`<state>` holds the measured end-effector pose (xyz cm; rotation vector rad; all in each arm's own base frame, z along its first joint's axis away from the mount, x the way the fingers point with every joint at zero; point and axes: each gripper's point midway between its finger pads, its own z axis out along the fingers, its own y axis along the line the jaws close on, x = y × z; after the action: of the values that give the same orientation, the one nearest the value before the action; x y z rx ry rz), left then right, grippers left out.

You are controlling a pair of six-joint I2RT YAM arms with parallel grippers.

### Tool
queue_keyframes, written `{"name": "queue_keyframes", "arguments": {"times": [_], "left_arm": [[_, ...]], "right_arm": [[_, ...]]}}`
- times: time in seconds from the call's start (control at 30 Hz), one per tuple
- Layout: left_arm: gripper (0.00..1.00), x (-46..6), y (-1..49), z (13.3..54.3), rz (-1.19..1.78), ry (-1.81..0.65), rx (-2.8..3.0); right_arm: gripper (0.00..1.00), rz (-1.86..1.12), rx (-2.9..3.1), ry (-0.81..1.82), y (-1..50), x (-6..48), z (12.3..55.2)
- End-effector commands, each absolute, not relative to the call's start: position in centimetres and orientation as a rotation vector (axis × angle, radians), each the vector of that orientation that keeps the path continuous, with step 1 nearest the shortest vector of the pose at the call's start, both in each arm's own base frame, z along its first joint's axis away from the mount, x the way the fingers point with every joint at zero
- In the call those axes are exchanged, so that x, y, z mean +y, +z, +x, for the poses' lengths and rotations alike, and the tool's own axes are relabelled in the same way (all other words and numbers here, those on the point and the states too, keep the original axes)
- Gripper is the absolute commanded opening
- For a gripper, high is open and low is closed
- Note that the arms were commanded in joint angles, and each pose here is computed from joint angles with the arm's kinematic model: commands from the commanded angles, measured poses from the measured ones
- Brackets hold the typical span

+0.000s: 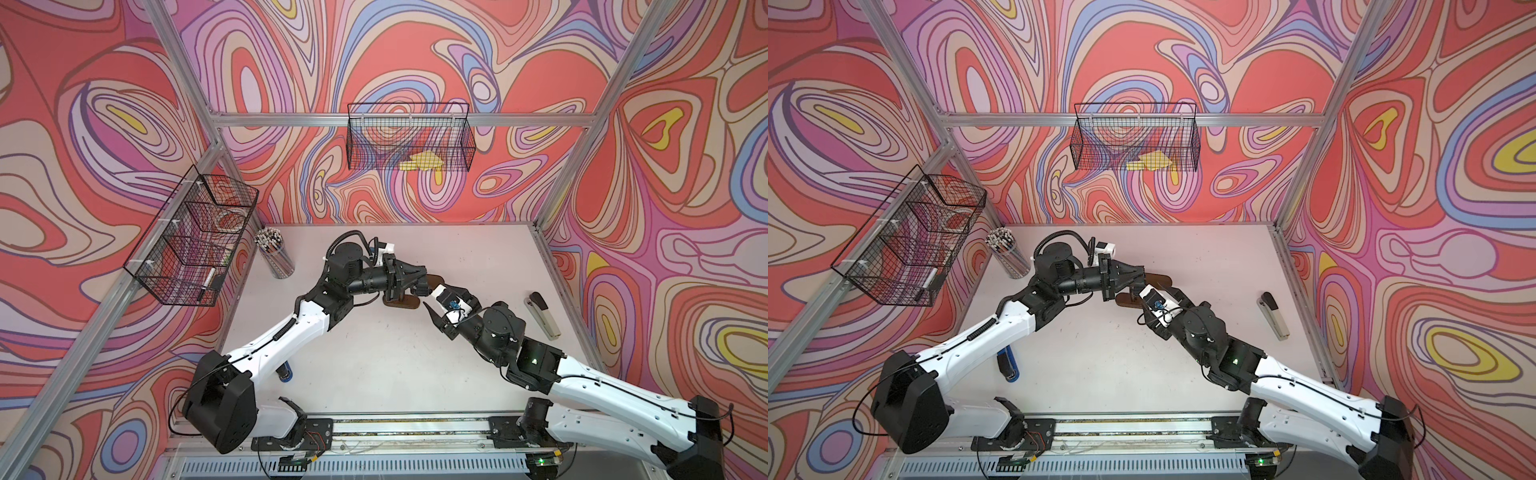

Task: Place watch on stand
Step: Pick up the watch at the center of the board.

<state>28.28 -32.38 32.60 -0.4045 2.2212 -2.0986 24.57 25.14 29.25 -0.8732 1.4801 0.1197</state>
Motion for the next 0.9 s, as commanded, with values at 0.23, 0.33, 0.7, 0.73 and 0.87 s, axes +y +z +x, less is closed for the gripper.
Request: {"name": "queue_keyframes", "arguments": {"times": [0.23,0.33,0.7,0.73,0.87], "left_arm": [[0.0,-31.9,35.5,26.7,-0.337,-2.199,2.154],[0.0,-31.9,35.4,26.6,-0.338,-2.203,2.151],[0.0,-31.7,35.1,26.7,-0.374,-2.239,2.114],[0.0,-31.6,35.2,26.7,-0.378,-2.242,2.107],[0.0,-31.6,35.4,26.8,-0.386,-2.252,2.084]], "right_arm": [[0.58,-0.956,1.433,0.176,30.0,27.7,24.4],[0.53,-0.966,1.421,0.19,30.3,28.0,24.2],[0.34,-1.02,1.416,0.214,30.0,29.6,24.4],[0.3,-1.033,1.424,0.215,29.7,29.8,24.5],[0.13,-1.057,1.455,0.238,28.9,30.3,24.4]]}}
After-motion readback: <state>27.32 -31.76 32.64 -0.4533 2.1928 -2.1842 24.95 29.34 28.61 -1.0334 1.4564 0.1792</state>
